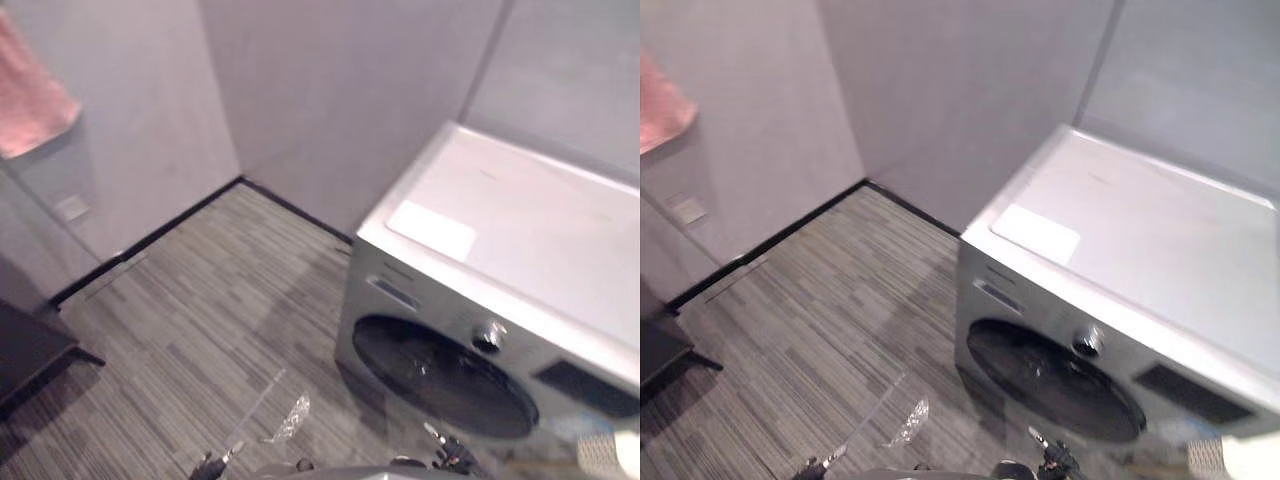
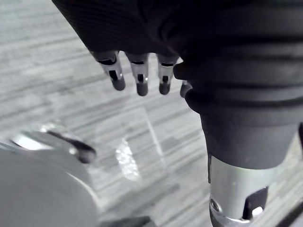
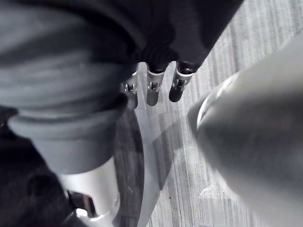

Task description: Pick up the laundry basket with both hands and put the clothes into the washing machine.

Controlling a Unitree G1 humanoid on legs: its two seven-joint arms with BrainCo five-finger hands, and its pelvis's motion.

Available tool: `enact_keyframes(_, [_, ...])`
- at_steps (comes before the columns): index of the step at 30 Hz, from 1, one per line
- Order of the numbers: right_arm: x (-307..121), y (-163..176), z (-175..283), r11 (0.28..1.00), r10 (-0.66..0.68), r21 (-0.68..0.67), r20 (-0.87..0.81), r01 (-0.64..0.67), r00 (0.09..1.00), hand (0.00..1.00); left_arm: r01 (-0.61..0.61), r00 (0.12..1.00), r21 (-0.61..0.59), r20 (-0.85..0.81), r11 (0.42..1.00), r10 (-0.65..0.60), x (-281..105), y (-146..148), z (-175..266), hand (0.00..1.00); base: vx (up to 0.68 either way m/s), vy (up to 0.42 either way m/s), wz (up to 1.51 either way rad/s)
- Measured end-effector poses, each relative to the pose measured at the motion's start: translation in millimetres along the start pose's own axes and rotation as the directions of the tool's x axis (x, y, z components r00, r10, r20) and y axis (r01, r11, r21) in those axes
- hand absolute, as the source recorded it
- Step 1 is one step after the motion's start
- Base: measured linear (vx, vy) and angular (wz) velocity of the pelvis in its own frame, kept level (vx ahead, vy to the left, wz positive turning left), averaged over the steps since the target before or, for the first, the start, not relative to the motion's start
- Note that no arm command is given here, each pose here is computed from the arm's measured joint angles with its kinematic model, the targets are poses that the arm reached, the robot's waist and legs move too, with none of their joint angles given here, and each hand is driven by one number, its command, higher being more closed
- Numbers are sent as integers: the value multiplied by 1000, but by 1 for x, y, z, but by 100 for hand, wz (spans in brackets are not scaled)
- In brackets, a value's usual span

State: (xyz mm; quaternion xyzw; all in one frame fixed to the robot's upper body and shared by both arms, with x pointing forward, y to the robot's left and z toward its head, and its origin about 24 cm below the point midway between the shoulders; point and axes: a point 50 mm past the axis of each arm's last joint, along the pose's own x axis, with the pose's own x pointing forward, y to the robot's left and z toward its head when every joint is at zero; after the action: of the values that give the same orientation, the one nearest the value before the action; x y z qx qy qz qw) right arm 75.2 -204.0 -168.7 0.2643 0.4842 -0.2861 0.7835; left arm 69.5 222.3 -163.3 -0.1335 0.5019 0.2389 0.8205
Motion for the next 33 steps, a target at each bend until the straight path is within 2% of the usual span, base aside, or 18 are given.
enact_keyframes(3, [-4,-13,-1,999,-24,32,33,23,999,0,96,993,-16,68,995,-95,2,-38,16,0,208,-170,152])
enact_keyframes(6, [-11,-22,-26,997,-54,59,-48,57,997,0,159,984,-28,91,987,-156,0,-63,18,0,178,-278,177])
enact_keyframes(7, [-16,-35,-38,992,-101,68,-107,109,989,0,169,982,-6,91,986,-167,-1,-65,17,0,150,-308,183])
enact_keyframes(9, [-27,-46,-67,985,-119,95,-214,142,970,0,155,982,39,104,987,-158,-1,-58,18,0,220,-434,166])
enact_keyframes(10, [-30,-56,-73,980,-103,135,-275,144,956,0,168,981,50,95,985,-172,-2,-63,16,0,206,-436,122])
enact_keyframes(11, [-34,-63,-77,983,-107,114,-300,147,948,0,175,980,58,85,983,-180,-3,-67,13,0,129,-260,75])
enact_keyframes(13, [-38,-70,-81,965,-79,214,-322,154,943,0,187,980,45,66,981,-190,-5,-74,5,0,116,-189,42])
enact_keyframes(20, [-39,-71,-83,967,-71,209,-338,148,938,0,133,989,-55,78,990,-128,-2,-63,11,0,14,89,65])
enact_keyframes(24, [-37,-68,-84,969,-161,134,-301,209,940,0,77,993,-77,96,994,-69,1,-43,18,0,-57,165,110])
enact_keyframes(25, [-37,-69,-82,963,-200,122,-268,239,942,0,27,997,-79,79,997,-21,0,-29,14,0,-19,11,84])
enact_keyframes(28, [-31,-69,-66,961,-222,124,-197,249,955,0,-19,999,-66,35,998,22,-4,-13,-3,0,34,97,38])
enact_keyframes(29, [-25,-60,-56,965,-204,131,-158,225,966,0,-43,999,-89,24,995,46,-5,-6,-7,0,14,135,-34])
enact_keyframes(31, [-12,-28,-33,977,-128,160,-79,140,989,0,-78,997,-67,-27,995,76,-7,5,-20,0,-2,112,-36])
enact_keyframes(33, [-7,-14,-17,982,-79,172,-16,81,997,0,-71,997,-28,-46,997,70,-7,5,-23,0,82,68,-22])
